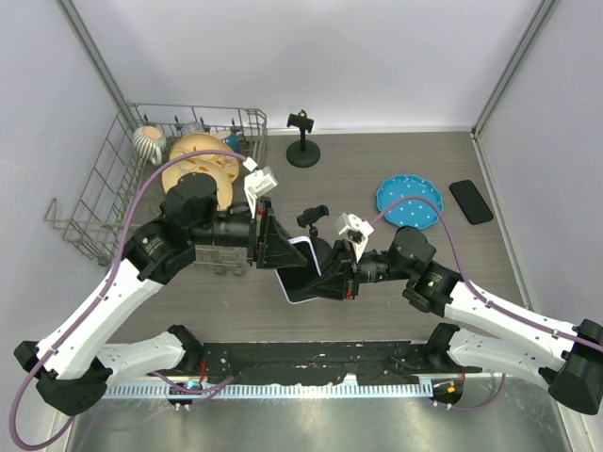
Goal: Place the phone on the phone stand
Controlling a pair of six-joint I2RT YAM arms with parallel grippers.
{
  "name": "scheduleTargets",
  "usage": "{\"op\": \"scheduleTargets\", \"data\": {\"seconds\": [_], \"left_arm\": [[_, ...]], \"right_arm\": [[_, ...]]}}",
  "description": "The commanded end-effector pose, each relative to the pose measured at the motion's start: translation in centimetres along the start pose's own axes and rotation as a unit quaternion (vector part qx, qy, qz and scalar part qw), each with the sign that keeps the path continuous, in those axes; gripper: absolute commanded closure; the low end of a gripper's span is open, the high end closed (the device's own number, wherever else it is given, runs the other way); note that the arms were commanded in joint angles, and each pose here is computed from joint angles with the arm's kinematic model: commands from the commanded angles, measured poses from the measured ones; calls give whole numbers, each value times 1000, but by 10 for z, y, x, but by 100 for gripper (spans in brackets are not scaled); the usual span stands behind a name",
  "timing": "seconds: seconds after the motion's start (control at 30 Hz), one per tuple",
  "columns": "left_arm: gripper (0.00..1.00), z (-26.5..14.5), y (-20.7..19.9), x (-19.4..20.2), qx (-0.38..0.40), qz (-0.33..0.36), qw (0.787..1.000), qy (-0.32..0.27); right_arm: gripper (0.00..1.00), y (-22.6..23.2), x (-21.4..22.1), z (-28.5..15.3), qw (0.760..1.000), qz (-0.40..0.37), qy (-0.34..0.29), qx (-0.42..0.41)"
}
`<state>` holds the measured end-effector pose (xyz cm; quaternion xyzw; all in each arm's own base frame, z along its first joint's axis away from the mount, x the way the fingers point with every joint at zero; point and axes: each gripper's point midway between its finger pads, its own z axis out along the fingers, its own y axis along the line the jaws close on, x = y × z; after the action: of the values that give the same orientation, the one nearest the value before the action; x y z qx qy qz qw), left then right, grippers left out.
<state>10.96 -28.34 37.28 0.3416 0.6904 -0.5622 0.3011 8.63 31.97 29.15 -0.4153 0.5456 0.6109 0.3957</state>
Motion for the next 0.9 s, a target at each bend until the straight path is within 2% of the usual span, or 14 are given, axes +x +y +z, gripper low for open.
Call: {"op": "scheduleTargets", "data": {"seconds": [0.0, 0.13, 0.23, 0.27, 0.33, 0.4, 0.47, 0.5, 0.6, 0.63, 0.7, 0.73, 0.87], "left_arm": [[60, -2, -13, -8, 29, 22, 999, -9], [67, -5, -14, -12, 25, 36, 999, -20], [80, -5, -15, -13, 22, 38, 999, -20], [89, -5, -13, -14, 19, 41, 999, -20], [99, -6, -5, -18, -11, 39, 999, -29], [100, -8, 6, -21, -47, 34, 998, -37], [100, -16, 21, -31, -108, 34, 991, -68], [100, -21, 25, -35, -130, 34, 988, -83], [100, -46, 44, -52, -223, 33, 964, -142], [100, -53, 48, -56, -244, 33, 957, -156], [100, -67, 53, -62, -278, 31, 943, -180], [100, -70, 52, -63, -282, 31, 941, -183], [100, -80, 48, -71, -289, 33, 932, -215]], "right_arm": [[99, 23, -55, 1, 995, -65, -68, -32], [99, 23, -54, 1, 995, -65, -66, -33], [99, 23, -54, 2, 996, -62, -62, -34], [99, 22, -54, 3, 996, -61, -61, -34], [99, 22, -54, 4, 996, -58, -58, -33], [99, 16, -55, 5, 997, -51, -55, -16], [74, 2, -48, 5, 998, -45, -39, 17], [55, -12, -50, 4, 996, -44, -46, 58], [38, -40, -47, -10, 986, -41, -49, 151], [32, -58, -53, -19, 974, -41, -67, 212], [30, -73, -56, -35, 958, -38, -81, 272], [28, -94, -63, -51, 933, -35, -103, 343], [28, -140, -61, -91, 868, -17, -116, 482]]}}
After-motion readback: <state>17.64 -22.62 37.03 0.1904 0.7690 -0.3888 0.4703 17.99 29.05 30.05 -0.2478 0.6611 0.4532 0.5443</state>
